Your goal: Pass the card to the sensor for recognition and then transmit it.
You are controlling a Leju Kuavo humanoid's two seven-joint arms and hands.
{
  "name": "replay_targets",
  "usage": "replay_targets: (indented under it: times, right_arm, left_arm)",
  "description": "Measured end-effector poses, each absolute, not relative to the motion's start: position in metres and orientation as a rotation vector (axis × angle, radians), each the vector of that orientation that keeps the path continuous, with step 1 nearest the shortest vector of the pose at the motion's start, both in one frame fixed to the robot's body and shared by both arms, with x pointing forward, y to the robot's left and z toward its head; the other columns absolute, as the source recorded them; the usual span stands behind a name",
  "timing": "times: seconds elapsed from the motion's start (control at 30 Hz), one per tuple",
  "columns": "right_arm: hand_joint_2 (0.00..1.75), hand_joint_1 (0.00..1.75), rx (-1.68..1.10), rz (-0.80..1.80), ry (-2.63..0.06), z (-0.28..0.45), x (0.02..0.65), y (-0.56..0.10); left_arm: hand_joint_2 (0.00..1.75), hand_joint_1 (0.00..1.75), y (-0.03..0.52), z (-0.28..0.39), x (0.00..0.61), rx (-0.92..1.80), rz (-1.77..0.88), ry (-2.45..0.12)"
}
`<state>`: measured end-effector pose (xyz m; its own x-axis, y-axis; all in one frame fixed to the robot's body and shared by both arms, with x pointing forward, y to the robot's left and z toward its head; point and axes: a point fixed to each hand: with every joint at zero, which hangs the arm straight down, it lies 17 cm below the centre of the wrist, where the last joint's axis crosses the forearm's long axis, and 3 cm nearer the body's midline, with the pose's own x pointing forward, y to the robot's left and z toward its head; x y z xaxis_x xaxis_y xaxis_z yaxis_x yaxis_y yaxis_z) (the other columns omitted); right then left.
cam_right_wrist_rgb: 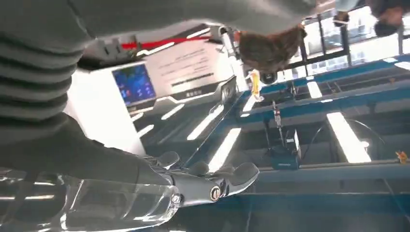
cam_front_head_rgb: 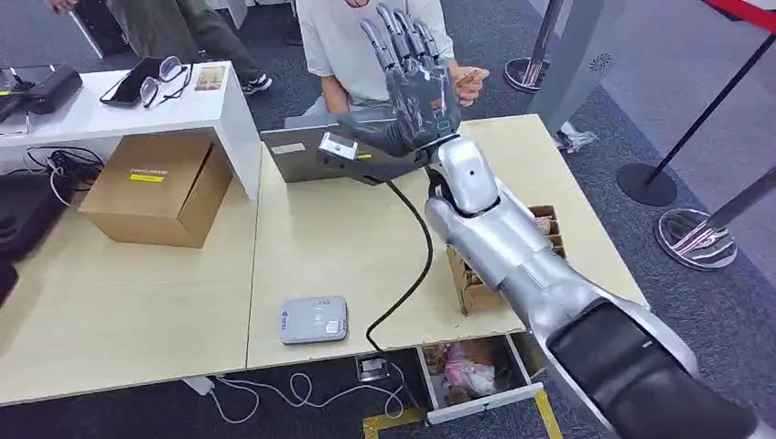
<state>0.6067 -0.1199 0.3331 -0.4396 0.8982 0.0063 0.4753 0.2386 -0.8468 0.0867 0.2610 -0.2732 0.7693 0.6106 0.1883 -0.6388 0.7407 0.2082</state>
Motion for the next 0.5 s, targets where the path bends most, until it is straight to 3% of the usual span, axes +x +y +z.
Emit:
replay_targets:
  times: [0.5]
  right_arm:
    - [0.0,0.0,-1.025,0.916,-2.172,0.325,0.554,-0.133]
  left_arm:
    - [0.0,0.0,0.259,-0.274,0.082,0.269,0.758,-0.086]
